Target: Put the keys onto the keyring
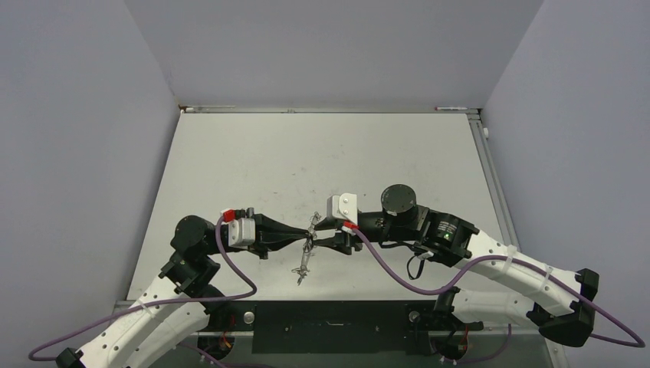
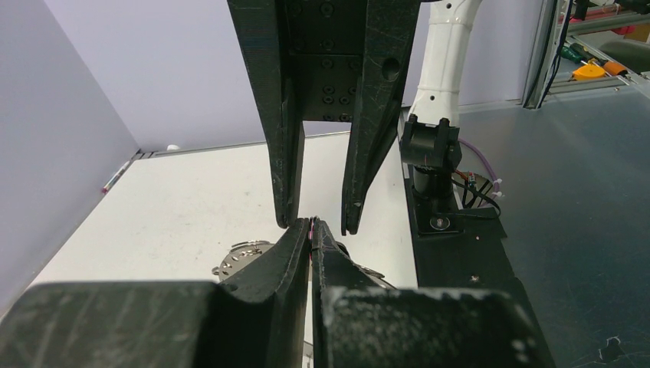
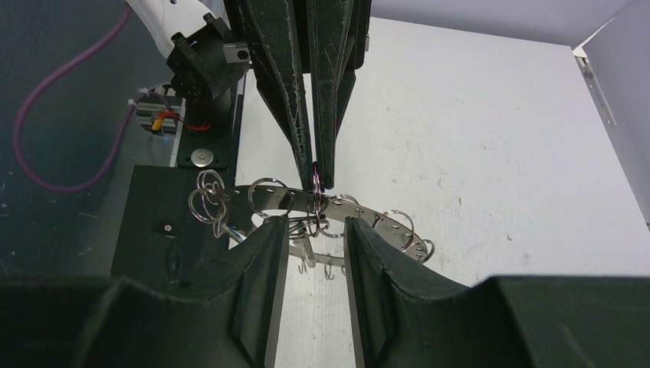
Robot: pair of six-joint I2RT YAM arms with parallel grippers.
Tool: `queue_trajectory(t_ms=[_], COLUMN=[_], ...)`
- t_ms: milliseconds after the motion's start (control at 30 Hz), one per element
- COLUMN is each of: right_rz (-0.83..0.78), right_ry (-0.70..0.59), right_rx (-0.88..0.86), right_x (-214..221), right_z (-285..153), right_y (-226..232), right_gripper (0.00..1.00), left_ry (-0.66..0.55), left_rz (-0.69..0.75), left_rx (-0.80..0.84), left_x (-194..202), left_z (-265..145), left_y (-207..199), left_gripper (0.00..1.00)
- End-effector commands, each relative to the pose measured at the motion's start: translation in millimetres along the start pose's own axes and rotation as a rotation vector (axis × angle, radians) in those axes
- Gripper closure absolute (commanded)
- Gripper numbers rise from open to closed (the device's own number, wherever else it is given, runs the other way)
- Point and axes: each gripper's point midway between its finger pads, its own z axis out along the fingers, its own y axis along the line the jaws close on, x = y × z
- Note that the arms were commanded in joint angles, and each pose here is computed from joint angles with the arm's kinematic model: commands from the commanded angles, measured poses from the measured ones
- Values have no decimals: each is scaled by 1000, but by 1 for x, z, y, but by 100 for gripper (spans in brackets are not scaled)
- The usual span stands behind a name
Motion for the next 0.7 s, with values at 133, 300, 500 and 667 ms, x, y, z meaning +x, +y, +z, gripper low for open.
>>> queue_trajectory(t_ms=[133,300,500,667], right_rz=[-52,-53,-42,-38], right_ry=[-108,-110,-96,-92], right_rx=[7,-6,-13,-14], right_x=[-33,-33,-28,-25], right_z=[3,7,10,11], right_y=[-8,-8,-7,-7], right_gripper=[71,74,74,74], left_ry=[-62,-63,-63,-65], left_rz=[64,66,68,71], left_rx=[-1,-6,-18,-24], left_x=[-21,-22,-22,-22], left_z=[0,0,-1,-1], left_y=[1,1,3,4], left_gripper=[100,100,100,100])
